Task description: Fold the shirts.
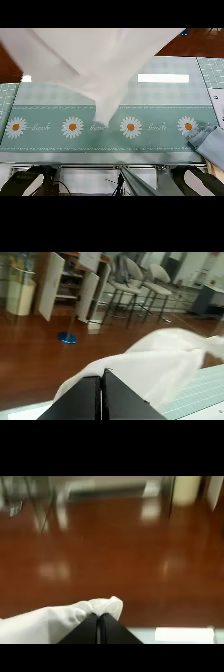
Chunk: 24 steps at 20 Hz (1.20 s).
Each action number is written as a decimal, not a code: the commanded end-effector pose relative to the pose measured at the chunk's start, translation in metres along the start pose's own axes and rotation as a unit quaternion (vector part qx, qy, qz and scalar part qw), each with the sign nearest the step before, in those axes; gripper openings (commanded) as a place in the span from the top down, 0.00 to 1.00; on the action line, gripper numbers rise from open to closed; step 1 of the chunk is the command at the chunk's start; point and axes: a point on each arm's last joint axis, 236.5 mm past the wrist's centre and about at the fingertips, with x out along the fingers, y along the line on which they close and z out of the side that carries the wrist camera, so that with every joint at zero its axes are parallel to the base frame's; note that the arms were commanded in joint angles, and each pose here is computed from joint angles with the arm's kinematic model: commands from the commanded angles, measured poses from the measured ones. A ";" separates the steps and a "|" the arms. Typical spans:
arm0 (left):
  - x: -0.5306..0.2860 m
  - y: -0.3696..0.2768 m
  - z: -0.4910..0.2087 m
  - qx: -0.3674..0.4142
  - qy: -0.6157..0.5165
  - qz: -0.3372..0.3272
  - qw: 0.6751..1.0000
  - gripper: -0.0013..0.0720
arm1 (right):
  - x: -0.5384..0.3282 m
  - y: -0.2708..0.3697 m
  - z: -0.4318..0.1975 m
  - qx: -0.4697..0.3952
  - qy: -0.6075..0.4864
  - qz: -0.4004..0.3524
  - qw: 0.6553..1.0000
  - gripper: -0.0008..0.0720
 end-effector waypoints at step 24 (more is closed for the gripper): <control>0.019 0.091 -0.224 -0.214 0.240 0.054 0.945 0.95 | 0.106 -0.019 -0.077 0.081 0.089 0.041 0.992 0.96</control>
